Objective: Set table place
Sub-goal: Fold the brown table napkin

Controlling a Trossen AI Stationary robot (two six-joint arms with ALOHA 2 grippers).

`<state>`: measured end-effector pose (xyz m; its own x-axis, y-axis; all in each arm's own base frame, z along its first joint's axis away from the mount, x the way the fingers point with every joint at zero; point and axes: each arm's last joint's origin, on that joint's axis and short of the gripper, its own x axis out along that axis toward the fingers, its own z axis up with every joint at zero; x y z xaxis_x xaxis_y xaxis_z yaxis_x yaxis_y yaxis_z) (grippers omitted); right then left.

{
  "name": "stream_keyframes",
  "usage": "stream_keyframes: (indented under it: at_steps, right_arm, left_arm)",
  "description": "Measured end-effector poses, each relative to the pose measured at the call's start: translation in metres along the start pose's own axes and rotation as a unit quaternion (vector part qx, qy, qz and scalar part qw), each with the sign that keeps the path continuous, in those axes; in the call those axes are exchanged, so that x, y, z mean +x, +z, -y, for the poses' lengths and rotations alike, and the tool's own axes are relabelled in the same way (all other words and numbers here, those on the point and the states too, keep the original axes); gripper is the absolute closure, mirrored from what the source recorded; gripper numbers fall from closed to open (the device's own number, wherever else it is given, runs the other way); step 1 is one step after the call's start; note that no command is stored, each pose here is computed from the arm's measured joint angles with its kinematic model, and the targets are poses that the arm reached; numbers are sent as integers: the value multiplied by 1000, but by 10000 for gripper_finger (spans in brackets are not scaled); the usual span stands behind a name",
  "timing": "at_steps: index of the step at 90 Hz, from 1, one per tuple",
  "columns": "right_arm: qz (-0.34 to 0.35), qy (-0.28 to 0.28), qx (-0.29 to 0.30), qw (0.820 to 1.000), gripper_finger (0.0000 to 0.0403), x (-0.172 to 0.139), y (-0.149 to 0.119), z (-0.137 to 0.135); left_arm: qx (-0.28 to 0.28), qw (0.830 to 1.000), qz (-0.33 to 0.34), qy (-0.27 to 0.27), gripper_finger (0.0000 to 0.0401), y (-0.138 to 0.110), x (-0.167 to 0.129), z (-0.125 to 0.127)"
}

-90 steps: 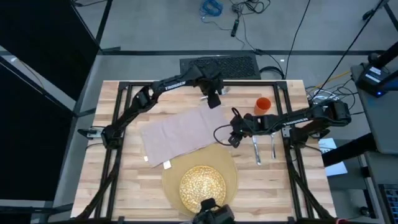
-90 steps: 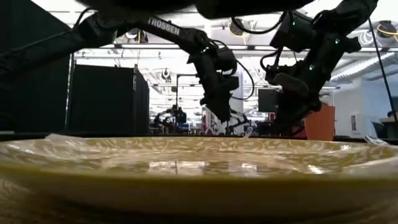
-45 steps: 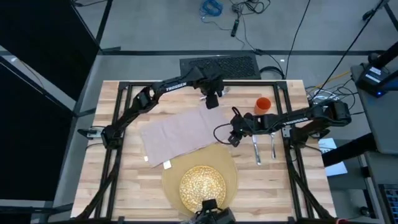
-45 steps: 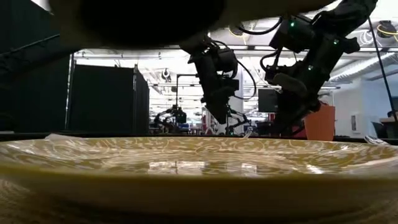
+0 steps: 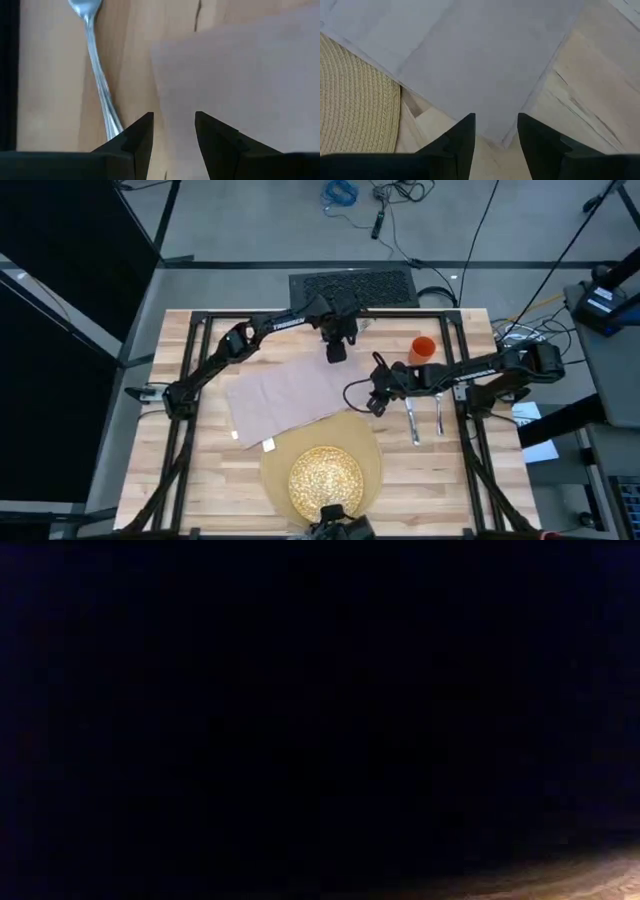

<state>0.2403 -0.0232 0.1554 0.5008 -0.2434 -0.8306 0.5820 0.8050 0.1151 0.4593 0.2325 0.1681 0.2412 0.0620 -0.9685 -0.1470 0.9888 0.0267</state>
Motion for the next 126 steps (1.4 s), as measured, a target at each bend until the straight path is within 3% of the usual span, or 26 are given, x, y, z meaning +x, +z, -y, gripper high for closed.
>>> stream_keyframes:
  at_steps: [29,60,80,114,126]
  right_arm:
    - [2,2,7,1000,271,0,0,-1]
    - [5,6,6,1000,271,0,1,-1]
    - [5,6,0,1000,271,0,1,-1]
    - [4,6,-5,1000,271,0,1,-1]
    - [4,6,-5,1000,271,0,1,-1]
  left_arm:
    - [12,1000,-7,-8,270,-2,0,-1]
    - [-6,998,-8,-59,270,-11,-2,-15]
    - [6,998,-30,-46,270,-13,-2,-11]
    - [13,999,-31,-35,270,-13,-24,-5]
    - [28,999,-9,-39,270,-6,-43,11]
